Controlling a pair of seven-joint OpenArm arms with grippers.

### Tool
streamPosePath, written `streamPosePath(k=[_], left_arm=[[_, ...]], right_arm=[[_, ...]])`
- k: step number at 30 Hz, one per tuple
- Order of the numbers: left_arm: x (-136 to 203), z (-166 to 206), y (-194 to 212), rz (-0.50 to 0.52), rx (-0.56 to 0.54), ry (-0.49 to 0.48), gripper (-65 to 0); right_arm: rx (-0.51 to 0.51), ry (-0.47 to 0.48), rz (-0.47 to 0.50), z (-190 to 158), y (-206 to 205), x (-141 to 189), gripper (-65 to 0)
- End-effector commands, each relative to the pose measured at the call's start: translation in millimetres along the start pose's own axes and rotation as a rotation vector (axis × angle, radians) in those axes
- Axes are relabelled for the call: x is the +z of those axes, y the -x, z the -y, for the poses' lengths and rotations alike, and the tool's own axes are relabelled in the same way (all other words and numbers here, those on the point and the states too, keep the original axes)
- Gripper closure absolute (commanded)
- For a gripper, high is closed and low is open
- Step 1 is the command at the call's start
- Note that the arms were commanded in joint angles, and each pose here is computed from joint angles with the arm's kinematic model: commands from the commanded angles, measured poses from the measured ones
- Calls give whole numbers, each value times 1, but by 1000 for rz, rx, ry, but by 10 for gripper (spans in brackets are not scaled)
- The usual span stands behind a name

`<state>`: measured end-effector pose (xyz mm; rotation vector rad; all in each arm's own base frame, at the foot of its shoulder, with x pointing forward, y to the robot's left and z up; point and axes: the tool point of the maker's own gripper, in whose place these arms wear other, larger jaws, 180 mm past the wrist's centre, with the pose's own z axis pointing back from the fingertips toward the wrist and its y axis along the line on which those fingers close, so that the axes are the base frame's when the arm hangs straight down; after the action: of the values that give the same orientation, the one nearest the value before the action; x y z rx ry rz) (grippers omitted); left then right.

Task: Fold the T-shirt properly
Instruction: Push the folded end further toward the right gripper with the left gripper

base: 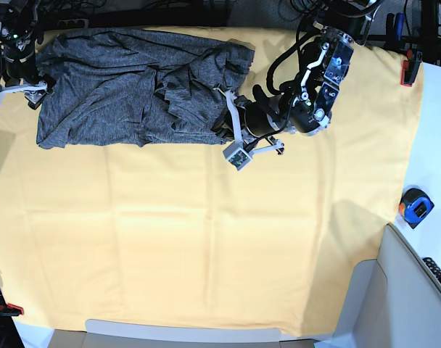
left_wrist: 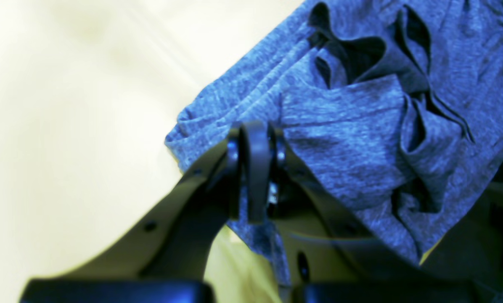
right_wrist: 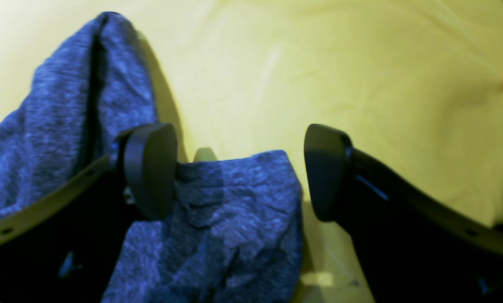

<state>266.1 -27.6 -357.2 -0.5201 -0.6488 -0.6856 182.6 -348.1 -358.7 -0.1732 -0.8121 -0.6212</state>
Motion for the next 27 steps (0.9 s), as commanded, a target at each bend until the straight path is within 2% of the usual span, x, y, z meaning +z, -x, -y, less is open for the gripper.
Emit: streamPosePath(k=[1,7,15,22,27], left_arm=[[0,9,-15,54,-30,25,0],[-11,31,13,-16,-82,34,0],[-18,75,29,-57,-129,136,0],[-7,135,17,-5,-213,267,0],[1,162,12,31,-149,380,0]], right_arm=[[13,2,48,1,-15,2,-465],[17,-3,46,-1,-14,2,-465],[16,-3,47,-1,-14,2,-465],[9,-5,49,-2,-16,-1,-465],[2,-6,50,-3,-17,-3,-465]])
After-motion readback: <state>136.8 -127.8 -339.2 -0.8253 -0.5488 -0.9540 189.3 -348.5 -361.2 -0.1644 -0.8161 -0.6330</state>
